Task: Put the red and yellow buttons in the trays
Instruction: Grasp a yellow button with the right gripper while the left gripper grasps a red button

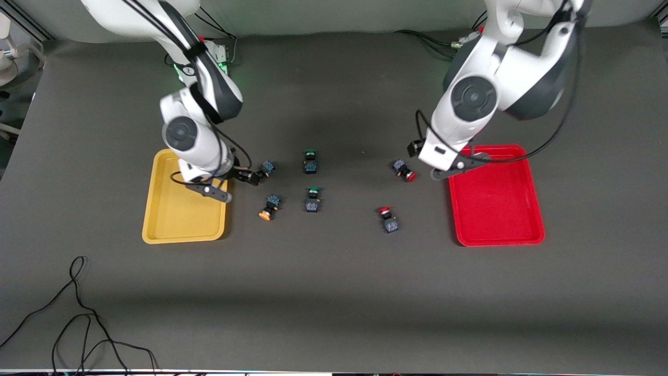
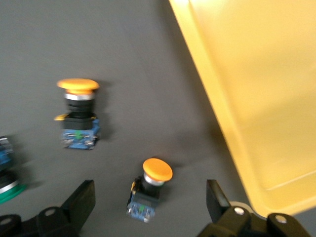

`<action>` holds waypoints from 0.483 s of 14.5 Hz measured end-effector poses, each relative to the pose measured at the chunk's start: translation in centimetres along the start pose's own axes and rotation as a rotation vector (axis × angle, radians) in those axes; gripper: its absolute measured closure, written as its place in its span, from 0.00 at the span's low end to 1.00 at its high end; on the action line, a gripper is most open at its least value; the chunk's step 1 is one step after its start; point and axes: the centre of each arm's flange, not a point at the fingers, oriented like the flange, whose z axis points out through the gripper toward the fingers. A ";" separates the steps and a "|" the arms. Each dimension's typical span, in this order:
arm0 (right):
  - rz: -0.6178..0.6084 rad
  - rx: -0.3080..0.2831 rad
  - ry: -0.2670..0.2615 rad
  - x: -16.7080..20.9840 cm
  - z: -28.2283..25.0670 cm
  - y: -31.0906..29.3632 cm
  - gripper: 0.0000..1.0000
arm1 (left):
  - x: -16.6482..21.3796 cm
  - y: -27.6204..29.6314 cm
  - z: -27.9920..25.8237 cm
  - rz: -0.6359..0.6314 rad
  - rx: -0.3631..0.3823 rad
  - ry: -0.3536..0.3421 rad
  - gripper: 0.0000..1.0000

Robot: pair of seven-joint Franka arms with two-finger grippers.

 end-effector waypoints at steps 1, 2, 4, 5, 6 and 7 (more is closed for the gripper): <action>0.023 -0.007 -0.017 -0.4 2.0 -0.3 0.00 | -0.6 0.5 2.8 -0.036 -0.019 0.019 0.00; 0.047 -0.014 -0.034 -0.7 3.6 -0.6 0.00 | -1.5 1.2 5.4 -0.064 -0.037 0.037 0.00; 0.098 -0.035 -0.063 -1.2 6.0 -0.8 0.00 | -3.1 2.4 10.3 -0.087 -0.062 0.061 0.01; 0.115 -0.042 -0.073 -1.5 6.6 -0.9 0.00 | -3.3 2.7 12.2 -0.093 -0.077 0.072 0.02; 0.122 -0.046 -0.079 -1.9 7.0 -1.1 0.00 | -3.2 2.7 14.0 -0.100 -0.091 0.081 0.02; 0.125 -0.048 -0.082 -2.3 7.1 -1.3 0.00 | -2.8 2.5 15.7 -0.109 -0.101 0.087 0.01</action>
